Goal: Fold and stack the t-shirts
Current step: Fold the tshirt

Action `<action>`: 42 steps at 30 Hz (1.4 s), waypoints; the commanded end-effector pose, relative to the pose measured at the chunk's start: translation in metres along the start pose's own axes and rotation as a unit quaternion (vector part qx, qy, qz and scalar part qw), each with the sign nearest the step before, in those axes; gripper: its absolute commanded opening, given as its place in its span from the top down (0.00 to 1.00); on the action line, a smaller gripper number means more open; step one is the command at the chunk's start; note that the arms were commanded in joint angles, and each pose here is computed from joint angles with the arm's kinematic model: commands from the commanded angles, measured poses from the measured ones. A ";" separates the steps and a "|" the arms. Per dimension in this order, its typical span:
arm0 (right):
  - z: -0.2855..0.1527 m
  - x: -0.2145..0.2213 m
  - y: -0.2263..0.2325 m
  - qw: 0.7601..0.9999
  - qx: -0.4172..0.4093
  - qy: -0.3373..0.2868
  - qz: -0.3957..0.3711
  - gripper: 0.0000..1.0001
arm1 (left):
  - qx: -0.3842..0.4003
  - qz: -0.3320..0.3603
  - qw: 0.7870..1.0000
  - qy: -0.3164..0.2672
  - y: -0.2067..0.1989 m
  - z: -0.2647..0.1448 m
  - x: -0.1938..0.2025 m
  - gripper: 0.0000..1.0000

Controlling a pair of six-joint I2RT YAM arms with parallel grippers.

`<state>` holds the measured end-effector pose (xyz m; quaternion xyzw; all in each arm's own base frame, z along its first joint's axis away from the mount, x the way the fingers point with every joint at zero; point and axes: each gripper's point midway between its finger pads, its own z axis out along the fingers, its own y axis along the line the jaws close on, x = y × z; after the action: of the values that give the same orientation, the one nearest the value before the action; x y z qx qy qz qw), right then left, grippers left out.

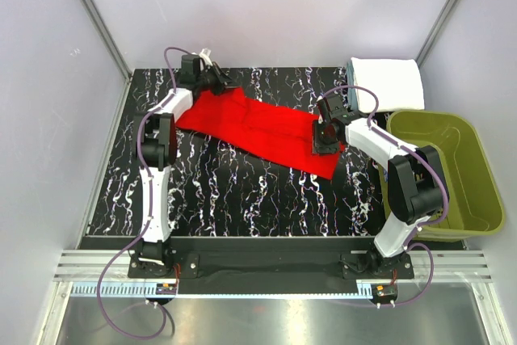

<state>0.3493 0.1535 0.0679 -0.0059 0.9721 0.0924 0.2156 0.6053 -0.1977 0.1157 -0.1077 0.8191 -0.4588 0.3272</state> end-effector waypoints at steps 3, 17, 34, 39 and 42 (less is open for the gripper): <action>-0.008 -0.017 0.010 1.000 -0.013 -0.025 -0.014 0.62 | -0.036 0.012 0.999 -0.023 0.003 -0.026 -0.011 1.00; -0.023 -0.042 0.039 0.998 -0.040 -0.052 -0.005 0.61 | -0.105 -0.042 0.993 -0.037 0.022 -0.073 0.005 1.00; -0.018 -0.030 0.044 0.998 -0.043 -0.042 -0.007 0.61 | -0.206 -0.120 0.970 -0.042 0.037 -0.116 0.022 1.00; -0.017 -0.029 0.045 0.998 -0.044 -0.042 -0.007 0.60 | -0.265 -0.086 0.960 -0.023 0.045 -0.121 0.031 0.99; -0.015 -0.027 0.046 0.998 -0.045 -0.039 -0.008 0.60 | -0.289 -0.085 0.953 -0.028 0.056 -0.128 0.037 0.94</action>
<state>0.3649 0.1877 0.0988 -0.0164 0.9608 0.1240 0.2472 0.5111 -0.1069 0.0891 -0.2861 0.8878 -0.2612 0.2486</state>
